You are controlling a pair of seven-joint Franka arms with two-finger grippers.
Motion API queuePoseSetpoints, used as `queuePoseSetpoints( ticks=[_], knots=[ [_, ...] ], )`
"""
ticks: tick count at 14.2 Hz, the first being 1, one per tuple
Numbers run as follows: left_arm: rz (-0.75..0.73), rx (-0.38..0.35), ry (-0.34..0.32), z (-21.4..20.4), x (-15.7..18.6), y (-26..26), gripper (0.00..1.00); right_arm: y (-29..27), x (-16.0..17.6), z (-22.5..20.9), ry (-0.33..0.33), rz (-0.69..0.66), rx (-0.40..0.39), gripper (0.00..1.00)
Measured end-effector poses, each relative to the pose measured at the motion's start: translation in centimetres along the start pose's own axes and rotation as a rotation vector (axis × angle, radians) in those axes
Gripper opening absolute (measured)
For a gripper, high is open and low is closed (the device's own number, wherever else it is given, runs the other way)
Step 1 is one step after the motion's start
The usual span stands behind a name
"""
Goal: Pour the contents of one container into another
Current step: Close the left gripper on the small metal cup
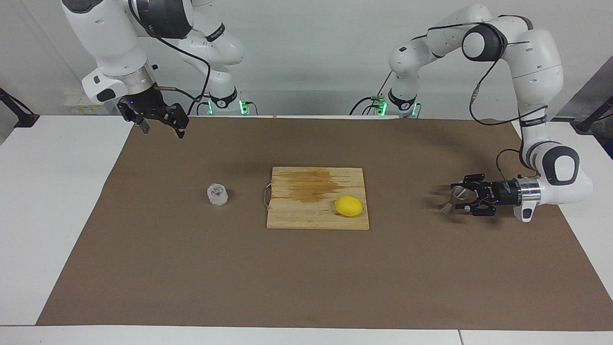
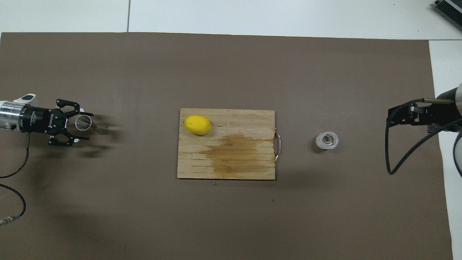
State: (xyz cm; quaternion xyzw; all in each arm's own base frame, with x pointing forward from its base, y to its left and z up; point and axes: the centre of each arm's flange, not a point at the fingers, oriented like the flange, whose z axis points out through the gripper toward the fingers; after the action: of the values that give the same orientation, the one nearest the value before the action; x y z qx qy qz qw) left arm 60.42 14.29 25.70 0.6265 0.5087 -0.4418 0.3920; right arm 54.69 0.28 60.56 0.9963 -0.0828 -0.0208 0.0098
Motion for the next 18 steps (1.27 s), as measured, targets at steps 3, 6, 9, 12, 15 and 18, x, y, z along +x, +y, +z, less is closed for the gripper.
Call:
queuePoseSetpoints(
  ticks=[3,6,9,12,15,18],
  knots=[
    [0.003,-0.008,-0.012,0.11,-0.13,0.13,0.73,0.00,0.00,0.00,0.000,0.000,0.000,1.00],
    [0.004,-0.014,-0.019,0.09,-0.18,0.19,0.67,0.00,0.00,0.00,0.000,0.000,0.000,1.00],
    [0.003,-0.017,-0.020,-0.06,-0.14,0.12,0.62,0.00,0.00,0.00,0.000,0.000,0.000,1.00],
    [0.001,-0.024,-0.020,-0.43,0.00,-0.06,0.62,0.00,0.00,0.00,0.000,0.000,0.000,1.00],
    [0.001,-0.027,-0.021,-0.52,0.03,-0.10,0.59,0.00,0.00,0.00,0.000,0.000,0.000,1.00],
    [0.001,-0.036,-0.032,-0.45,0.01,-0.03,0.55,0.00,0.00,0.00,0.000,0.000,0.000,1.00]
  ],
)
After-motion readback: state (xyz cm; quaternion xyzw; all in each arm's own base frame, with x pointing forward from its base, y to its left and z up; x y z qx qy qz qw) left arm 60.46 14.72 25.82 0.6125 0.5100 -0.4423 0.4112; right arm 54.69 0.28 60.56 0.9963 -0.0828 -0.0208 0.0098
